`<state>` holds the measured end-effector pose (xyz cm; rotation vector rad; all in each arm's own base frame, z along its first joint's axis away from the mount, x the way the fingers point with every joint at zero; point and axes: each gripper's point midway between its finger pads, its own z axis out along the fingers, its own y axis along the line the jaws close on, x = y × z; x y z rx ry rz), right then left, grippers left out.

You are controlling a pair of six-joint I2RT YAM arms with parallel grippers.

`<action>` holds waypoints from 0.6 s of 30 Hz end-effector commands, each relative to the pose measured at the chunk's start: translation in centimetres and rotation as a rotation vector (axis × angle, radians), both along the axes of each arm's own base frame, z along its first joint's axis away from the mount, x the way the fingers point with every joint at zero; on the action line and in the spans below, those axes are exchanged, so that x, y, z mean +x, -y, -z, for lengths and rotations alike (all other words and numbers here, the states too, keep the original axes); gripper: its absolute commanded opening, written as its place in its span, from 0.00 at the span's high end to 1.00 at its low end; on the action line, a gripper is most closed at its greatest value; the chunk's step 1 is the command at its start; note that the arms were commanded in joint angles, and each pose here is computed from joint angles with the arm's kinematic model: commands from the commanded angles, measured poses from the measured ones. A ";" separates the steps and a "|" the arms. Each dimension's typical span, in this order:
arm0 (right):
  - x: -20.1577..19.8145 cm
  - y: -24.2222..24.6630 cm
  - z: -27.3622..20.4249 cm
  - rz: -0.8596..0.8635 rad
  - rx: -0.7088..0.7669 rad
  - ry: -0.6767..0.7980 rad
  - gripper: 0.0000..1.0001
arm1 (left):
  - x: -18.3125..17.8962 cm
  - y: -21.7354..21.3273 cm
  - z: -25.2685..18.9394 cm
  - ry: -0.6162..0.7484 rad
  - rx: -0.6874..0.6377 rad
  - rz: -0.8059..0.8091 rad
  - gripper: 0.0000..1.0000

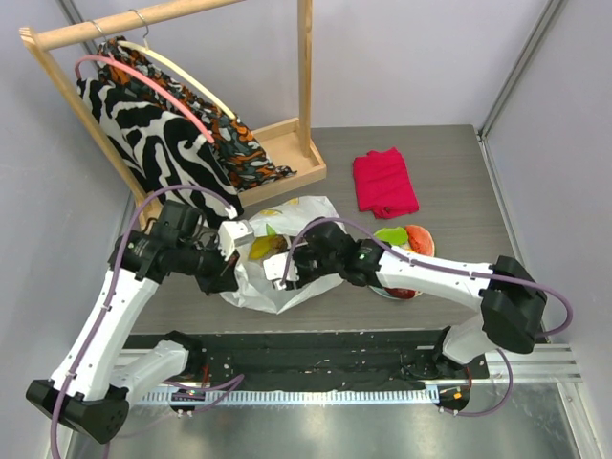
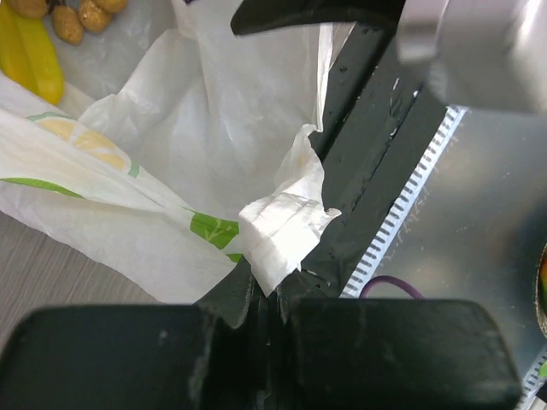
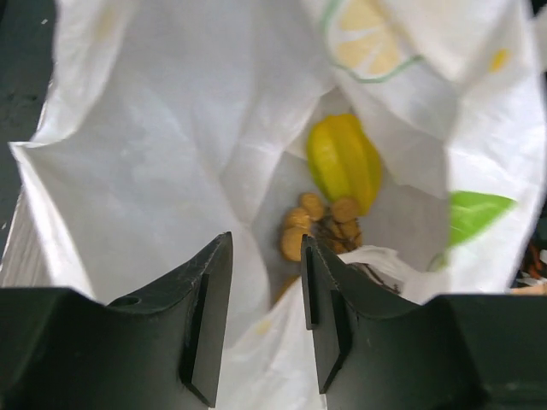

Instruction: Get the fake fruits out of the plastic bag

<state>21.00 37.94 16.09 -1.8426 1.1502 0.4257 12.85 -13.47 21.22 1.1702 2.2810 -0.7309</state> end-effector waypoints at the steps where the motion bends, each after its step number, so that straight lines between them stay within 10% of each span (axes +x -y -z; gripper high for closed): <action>1: -0.5 -1.4 -0.9 -0.041 0.016 0.070 0.55 | 0.3 1.2 -2.2 0.042 -0.092 0.022 1.00; 18: 4.4 -6.9 2.4 0.112 -0.122 0.172 0.52 | -3.5 -2.4 -0.8 0.156 0.062 0.245 1.00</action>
